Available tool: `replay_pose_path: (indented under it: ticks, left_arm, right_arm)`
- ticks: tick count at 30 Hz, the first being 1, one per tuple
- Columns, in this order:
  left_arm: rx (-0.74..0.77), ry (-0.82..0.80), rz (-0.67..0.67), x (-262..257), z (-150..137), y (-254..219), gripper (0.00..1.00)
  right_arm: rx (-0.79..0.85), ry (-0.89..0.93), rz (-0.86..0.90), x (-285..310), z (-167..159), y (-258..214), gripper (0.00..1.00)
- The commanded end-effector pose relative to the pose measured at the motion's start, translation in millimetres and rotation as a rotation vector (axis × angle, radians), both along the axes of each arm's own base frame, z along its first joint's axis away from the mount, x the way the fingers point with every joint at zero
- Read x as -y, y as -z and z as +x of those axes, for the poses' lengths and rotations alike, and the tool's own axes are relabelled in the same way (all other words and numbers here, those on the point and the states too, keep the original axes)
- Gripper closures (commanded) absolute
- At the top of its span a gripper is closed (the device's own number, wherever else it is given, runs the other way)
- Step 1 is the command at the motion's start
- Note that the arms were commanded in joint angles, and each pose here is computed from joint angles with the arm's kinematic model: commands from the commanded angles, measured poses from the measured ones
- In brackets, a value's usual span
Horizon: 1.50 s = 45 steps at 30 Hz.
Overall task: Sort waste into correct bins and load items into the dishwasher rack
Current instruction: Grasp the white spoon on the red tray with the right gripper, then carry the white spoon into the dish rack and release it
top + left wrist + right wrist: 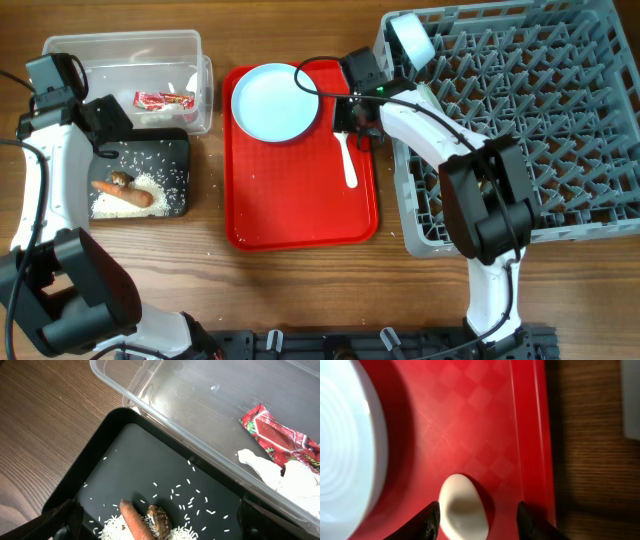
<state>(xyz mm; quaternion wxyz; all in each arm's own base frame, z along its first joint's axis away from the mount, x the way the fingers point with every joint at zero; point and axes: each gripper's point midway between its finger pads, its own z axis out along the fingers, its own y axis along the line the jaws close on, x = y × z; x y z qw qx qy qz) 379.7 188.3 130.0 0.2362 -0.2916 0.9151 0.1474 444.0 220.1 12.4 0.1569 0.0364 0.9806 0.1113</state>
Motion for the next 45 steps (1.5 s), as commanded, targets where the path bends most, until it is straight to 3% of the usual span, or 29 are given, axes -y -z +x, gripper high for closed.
replay_pose_path:
  ticks: [1,6,12,19,23,28,32,37,41,45]
  left_arm:
    - [0.039,-0.025,0.021,-5,1,-16,0.0]
    - [0.04,-0.025,0.021,-5,2,-16,0.0]
    - [0.039,-0.025,0.021,-5,1,-16,0.0]
    - [0.04,-0.025,0.021,-5,1,-16,0.0]
    - [0.04,-0.025,0.021,-5,1,-16,0.0]
    - [0.039,-0.025,0.021,-5,1,-16,0.0]
    - [0.039,-0.025,0.021,-5,1,-16,0.0]
    - [0.04,-0.025,0.021,-5,1,-16,0.0]
    - [0.039,-0.025,0.021,-5,1,-16,0.0]
    - [0.039,-0.025,0.021,-5,1,-16,0.0]
  right_arm:
    - [-0.059,-0.02,0.026,-7,-11,18,0.51]
    - [-0.107,-0.009,0.064,-22,-21,28,0.54]
    - [-0.121,0.015,0.075,-22,-23,28,0.64]
    - [-0.125,0.035,0.081,-22,-22,28,0.88]
    - [-0.125,0.035,0.082,-22,-22,28,0.96]
    - [-0.111,0.012,0.088,-25,-18,18,0.96]
    - [-0.021,-0.122,0.074,-30,-9,-33,0.96]
    - [0.223,-0.21,0.065,-15,-4,-149,0.96]
    - [0.396,-0.03,-0.092,55,4,-217,0.96]
    - [0.476,0.34,-0.325,168,8,-252,0.96]
